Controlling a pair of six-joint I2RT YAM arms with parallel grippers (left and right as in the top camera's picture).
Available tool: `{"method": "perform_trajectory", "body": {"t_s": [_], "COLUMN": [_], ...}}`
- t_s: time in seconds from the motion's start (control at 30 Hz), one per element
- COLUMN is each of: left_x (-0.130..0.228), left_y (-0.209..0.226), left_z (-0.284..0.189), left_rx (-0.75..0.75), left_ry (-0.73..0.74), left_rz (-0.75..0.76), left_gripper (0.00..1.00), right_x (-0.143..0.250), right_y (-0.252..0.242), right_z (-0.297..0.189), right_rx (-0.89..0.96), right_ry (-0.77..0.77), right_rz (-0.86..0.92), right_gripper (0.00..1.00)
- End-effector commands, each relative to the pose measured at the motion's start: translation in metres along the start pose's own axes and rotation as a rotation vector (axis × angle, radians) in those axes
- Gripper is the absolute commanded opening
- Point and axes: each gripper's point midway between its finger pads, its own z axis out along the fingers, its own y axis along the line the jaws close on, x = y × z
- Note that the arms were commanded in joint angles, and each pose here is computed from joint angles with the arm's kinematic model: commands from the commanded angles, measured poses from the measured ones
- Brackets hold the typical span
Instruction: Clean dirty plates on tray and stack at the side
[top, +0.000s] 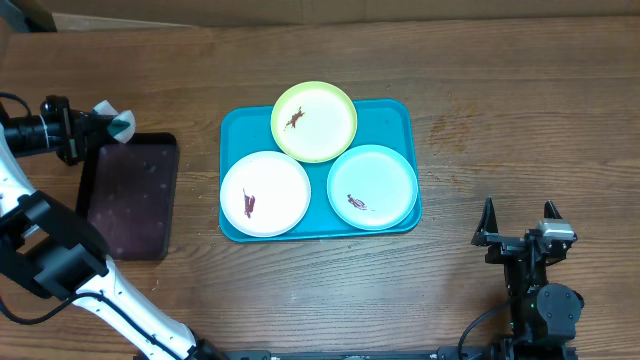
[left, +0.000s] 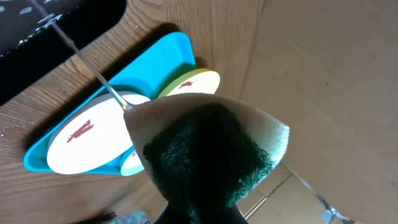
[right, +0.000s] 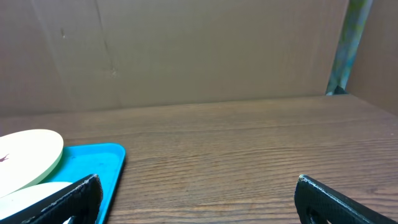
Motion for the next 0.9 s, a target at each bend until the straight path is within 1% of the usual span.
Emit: {"method": "perform_trajectory", "body": {"t_s": [0.0,0.1,0.2,0.27,0.37,0.5,0.6,0.7,0.87], "left_x": [0.009,0.006,-0.005,-0.011,-0.012,-0.003,0.006,0.006,0.000], "left_y": [-0.014,-0.008,0.011,0.028,0.045,0.075,0.082,0.080,0.057], "left_z": [-0.015,-0.021,-0.027,-0.029,-0.022,0.001,0.013,0.012,-0.006], "left_rx": [0.047,0.023,-0.065,-0.133,-0.159,-0.193,-0.150,-0.111,0.051], "left_ry": [-0.022,-0.049,-0.099,-0.125,-0.096,-0.006,0.067,0.079,0.079], "left_rz": [0.073,0.070,0.050,-0.007,-0.080,-0.240,-0.308,-0.325,-0.328], "left_gripper": [0.04,0.04,0.04,0.04,0.04,0.04,0.04,0.04,0.04], "right_x": [0.001,0.001,0.001,0.001,0.001,0.001,0.001,0.001,0.001], "right_y": [-0.001,-0.001,-0.001,-0.001,-0.001,-0.001,-0.001,-0.001,-0.001], "right_z": [0.000,0.000,0.000,0.000,0.000,0.000,0.000,0.000,0.000], "right_rx": [0.001,0.001,0.001,0.001,0.001,0.001,0.001,0.001,0.001], "right_ry": [-0.008,-0.008,-0.008,-0.008,-0.008,-0.008,-0.008,-0.008,-0.008], "right_rz": [-0.007,-0.007,-0.007,-0.007,-0.007,-0.007,-0.007,-0.007,-0.007], "right_gripper": [1.00,1.00,1.00,1.00,1.00,1.00,1.00,1.00,1.00]}}
